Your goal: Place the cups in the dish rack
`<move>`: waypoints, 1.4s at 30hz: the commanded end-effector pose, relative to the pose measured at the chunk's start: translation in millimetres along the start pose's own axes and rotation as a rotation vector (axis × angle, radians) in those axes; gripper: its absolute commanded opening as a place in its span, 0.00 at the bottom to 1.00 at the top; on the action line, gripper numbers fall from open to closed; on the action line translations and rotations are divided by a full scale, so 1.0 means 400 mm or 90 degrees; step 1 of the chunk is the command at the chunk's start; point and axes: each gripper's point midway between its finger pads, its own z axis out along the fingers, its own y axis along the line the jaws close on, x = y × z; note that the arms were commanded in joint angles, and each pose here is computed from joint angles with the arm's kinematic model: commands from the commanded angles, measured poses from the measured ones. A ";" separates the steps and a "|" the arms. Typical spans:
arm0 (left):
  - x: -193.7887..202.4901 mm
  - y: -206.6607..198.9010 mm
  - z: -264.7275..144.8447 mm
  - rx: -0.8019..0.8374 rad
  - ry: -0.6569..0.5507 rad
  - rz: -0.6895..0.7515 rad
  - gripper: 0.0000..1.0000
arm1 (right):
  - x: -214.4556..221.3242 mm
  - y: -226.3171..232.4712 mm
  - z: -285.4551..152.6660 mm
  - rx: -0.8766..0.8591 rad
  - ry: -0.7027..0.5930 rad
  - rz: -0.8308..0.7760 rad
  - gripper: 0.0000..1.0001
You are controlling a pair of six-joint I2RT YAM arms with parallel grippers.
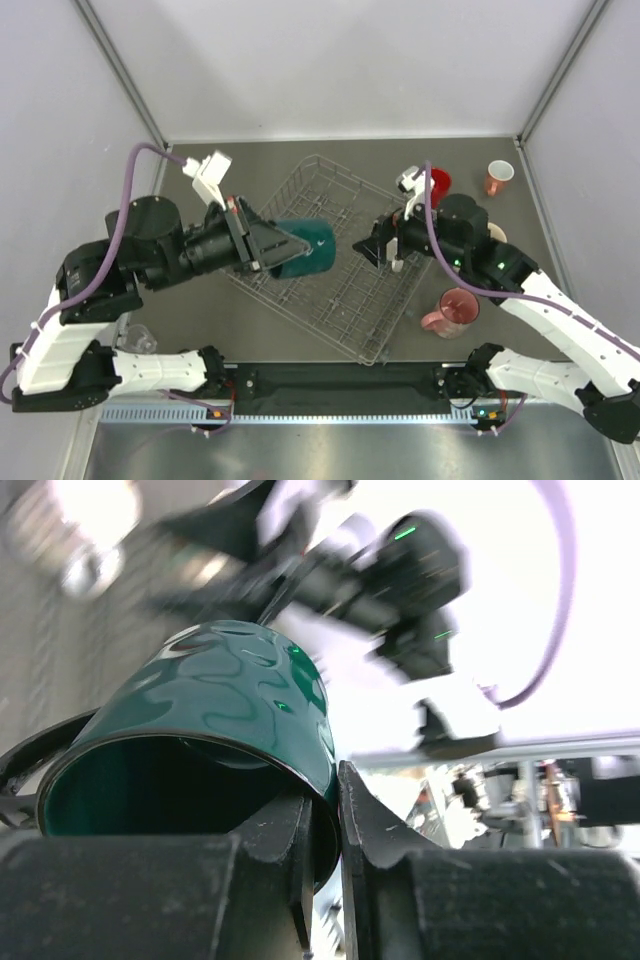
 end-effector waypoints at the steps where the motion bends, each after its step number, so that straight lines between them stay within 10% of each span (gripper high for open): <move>1: -0.092 -0.175 0.013 0.150 -0.079 0.045 0.00 | -0.154 0.114 -0.029 -0.150 -0.090 -0.056 1.00; 10: -0.203 -0.331 0.067 0.488 -0.010 -0.044 0.00 | -0.168 0.134 -0.075 -0.243 -0.111 -0.046 1.00; 42: -0.310 -0.281 -0.017 0.744 0.008 -0.432 0.00 | -0.428 0.207 -0.210 -0.479 -0.300 -0.199 0.86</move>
